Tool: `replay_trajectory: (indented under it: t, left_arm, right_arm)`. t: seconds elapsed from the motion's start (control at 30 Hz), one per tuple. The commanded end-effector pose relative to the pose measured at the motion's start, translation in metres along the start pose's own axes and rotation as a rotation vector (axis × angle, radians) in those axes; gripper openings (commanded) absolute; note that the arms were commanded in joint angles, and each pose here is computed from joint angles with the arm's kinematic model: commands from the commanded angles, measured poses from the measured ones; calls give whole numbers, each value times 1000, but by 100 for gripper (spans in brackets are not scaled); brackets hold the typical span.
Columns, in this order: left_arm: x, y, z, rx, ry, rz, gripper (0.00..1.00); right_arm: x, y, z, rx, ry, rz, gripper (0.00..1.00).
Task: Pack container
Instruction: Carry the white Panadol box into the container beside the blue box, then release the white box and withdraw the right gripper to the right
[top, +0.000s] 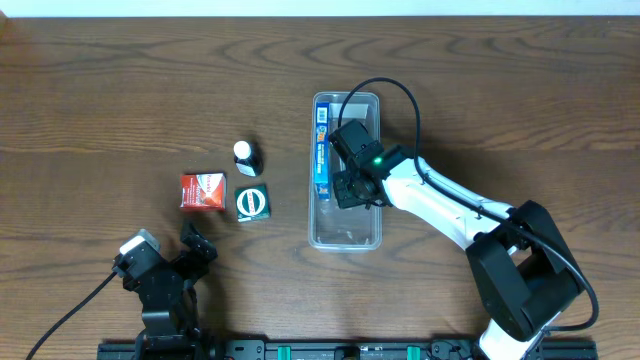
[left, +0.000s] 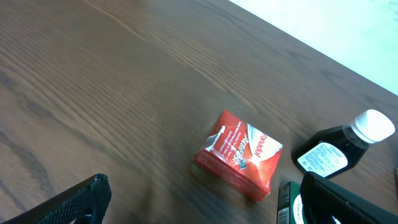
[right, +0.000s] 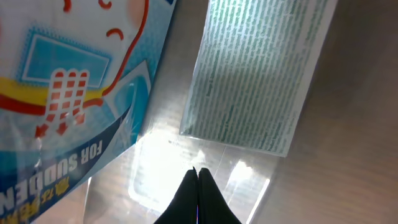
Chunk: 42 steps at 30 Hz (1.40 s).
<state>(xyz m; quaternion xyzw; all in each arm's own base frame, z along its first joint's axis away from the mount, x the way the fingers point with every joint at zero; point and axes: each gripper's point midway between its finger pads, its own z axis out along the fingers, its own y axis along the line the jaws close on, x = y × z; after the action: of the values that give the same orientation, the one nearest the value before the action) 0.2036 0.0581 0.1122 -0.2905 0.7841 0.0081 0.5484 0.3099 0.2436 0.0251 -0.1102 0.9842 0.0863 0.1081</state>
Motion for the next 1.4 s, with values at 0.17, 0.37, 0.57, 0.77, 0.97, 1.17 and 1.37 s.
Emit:
replay_trajectory:
  t: [0.17, 0.37, 0.57, 0.77, 0.97, 1.17, 1.37]
  left_arm:
    - [6, 5, 3, -18, 9, 16, 98]
    - [6, 5, 3, -18, 9, 15, 98]
    - [6, 5, 3, -18, 9, 15, 98]
    - [6, 5, 3, -18, 9, 15, 98]
    - [6, 5, 3, -18, 9, 15, 98]
    - [6, 5, 3, -18, 9, 15, 98]
    - [6, 5, 3, -18, 9, 15, 98]
  right_arm:
    - [31, 1, 19, -24, 120, 55, 1]
    - [7, -19, 19, 58, 18, 105, 1]
    - [-18, -36, 18, 105, -80, 132, 1]
    - [-41, -34, 16, 70, -165, 139, 1]
    - [-57, -34, 13, 49, -222, 140, 1]
    - [-72, -26, 3, 21, -264, 84, 1]
    - [-61, -20, -14, -1, -193, 87, 1]
